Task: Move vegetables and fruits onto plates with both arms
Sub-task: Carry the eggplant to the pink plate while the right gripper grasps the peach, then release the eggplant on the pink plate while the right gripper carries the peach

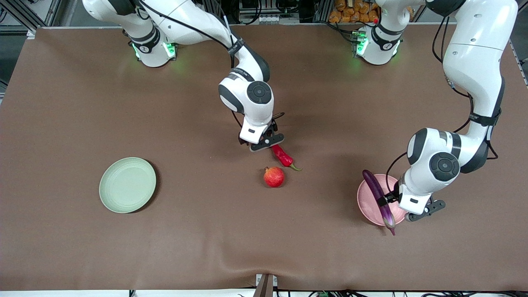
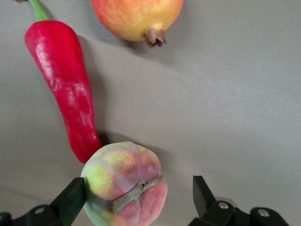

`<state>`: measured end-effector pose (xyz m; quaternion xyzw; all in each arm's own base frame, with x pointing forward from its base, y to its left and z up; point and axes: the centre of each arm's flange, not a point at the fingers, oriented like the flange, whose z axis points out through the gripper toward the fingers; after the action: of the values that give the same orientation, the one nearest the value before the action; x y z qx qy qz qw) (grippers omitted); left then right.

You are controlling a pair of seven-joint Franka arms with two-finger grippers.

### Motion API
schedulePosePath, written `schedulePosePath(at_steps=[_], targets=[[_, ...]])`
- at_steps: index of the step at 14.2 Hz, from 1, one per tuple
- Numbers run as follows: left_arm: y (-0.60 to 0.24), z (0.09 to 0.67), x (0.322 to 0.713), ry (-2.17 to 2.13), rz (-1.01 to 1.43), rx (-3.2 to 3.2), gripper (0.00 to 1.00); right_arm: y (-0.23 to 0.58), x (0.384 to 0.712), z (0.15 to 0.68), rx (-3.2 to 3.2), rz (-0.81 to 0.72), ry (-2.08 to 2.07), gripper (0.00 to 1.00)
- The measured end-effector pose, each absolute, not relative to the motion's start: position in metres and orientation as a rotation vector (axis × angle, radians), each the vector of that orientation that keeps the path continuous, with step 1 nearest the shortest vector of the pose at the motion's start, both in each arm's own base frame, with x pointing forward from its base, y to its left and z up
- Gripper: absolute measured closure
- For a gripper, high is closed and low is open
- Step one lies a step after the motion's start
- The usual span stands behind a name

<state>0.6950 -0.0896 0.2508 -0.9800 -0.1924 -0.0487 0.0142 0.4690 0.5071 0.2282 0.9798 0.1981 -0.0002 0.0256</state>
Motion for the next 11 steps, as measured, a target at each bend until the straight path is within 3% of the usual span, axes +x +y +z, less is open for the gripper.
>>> schedulePosePath(at_steps=[4,8,10,11], targets=[[-0.106,0.278,0.692,-0.591,-0.158,-3.057,0.0,0.522,0.456,0.217,3.054,0.025,0.583,0.0],[-0.175,0.288,0.676,-0.78,-0.129,-3.062,0.0,0.534,0.436,0.195,3.046,0.003,0.581,0.0],[-0.221,0.283,0.66,-0.893,-0.108,-3.037,0.0,0.536,0.434,0.194,3.047,0.004,0.579,0.19],[-0.242,0.278,0.652,-0.94,-0.091,-3.024,0.0,0.537,0.434,0.194,3.047,0.004,0.58,0.2]])
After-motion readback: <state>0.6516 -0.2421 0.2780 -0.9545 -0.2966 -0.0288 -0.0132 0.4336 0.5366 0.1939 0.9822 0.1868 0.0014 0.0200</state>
